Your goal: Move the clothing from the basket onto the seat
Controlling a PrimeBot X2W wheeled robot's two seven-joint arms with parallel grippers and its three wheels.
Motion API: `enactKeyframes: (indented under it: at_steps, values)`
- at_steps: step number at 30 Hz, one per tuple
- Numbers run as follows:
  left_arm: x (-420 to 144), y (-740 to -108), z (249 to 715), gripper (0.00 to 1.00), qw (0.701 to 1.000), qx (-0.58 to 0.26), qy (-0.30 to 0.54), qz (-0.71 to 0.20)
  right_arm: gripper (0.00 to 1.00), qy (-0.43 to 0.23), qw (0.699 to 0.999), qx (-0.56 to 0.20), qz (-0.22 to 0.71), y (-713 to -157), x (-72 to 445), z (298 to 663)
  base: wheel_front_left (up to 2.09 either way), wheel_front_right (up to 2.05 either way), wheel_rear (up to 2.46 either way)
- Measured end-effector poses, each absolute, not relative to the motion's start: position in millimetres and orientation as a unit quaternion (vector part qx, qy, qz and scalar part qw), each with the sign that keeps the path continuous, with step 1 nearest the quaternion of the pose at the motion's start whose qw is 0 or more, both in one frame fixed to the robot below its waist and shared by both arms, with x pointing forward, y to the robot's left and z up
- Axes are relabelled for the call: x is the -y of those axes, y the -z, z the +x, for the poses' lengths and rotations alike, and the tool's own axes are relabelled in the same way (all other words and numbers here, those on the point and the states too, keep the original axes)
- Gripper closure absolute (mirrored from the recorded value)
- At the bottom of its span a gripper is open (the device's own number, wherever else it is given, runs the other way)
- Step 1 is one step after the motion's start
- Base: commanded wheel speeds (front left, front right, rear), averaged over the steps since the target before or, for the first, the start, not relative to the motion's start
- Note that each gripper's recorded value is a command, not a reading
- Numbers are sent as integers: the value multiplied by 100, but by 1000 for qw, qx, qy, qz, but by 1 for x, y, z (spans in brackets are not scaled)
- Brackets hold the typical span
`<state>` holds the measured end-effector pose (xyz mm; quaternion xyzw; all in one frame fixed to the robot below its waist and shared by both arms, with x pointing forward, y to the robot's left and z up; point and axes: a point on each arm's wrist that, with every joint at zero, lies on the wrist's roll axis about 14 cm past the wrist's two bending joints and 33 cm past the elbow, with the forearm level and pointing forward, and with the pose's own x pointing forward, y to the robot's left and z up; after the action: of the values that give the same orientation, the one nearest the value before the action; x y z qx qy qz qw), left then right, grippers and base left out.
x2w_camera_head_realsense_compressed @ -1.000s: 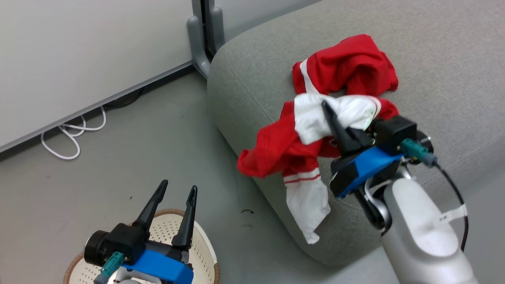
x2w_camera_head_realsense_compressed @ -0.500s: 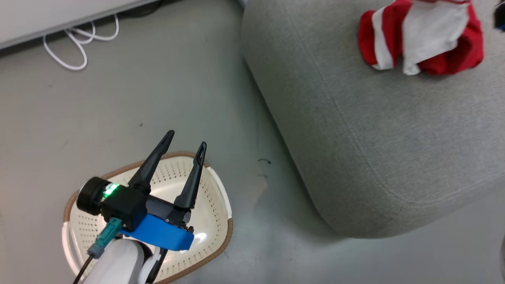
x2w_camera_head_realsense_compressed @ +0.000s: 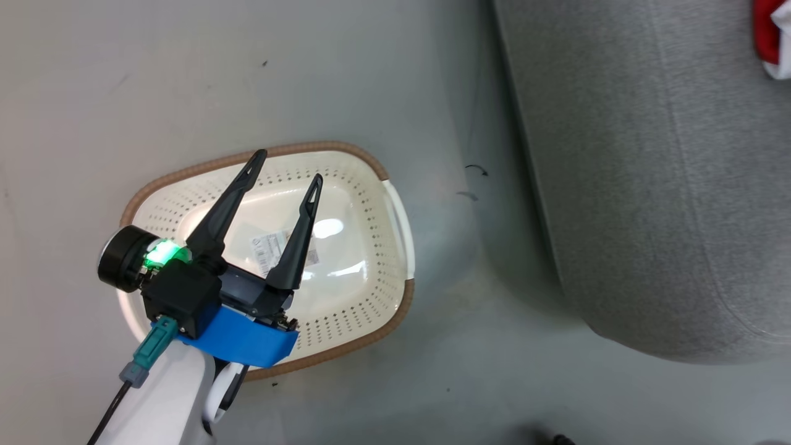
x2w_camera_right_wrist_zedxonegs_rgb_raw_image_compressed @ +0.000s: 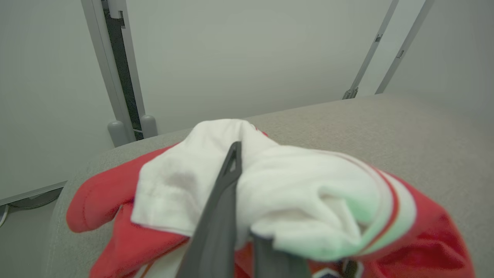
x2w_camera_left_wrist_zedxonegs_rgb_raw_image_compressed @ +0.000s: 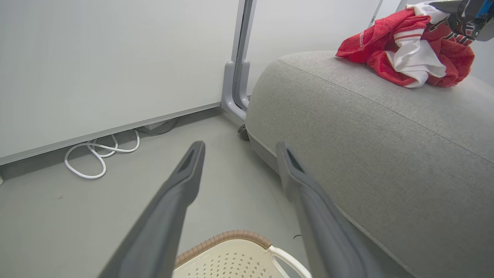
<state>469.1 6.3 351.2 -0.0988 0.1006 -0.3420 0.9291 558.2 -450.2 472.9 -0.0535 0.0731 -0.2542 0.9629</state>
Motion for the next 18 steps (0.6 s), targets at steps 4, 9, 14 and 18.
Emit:
enactKeyframes:
  at_steps: [4, 9, 14, 18]
  values:
    - [-14, -345, 468, 0, 932, -109, 332, -95, 0, 263, 957, -119, -32, -431, 446, 551, 0, 0, 0]
    - [-13, -353, 467, 0, 933, -104, 331, -93, 0, 265, 956, -119, -27, -432, 443, 545, 0, 0, 0]
    - [-10, -370, 465, 0, 935, -93, 330, -96, 0, 258, 958, -122, -30, -438, 436, 537, 0, 0, 0]
    - [-8, -387, 460, 0, 936, -82, 327, -99, 0, 254, 958, -131, -22, -436, 428, 520, 0, 0, 0]
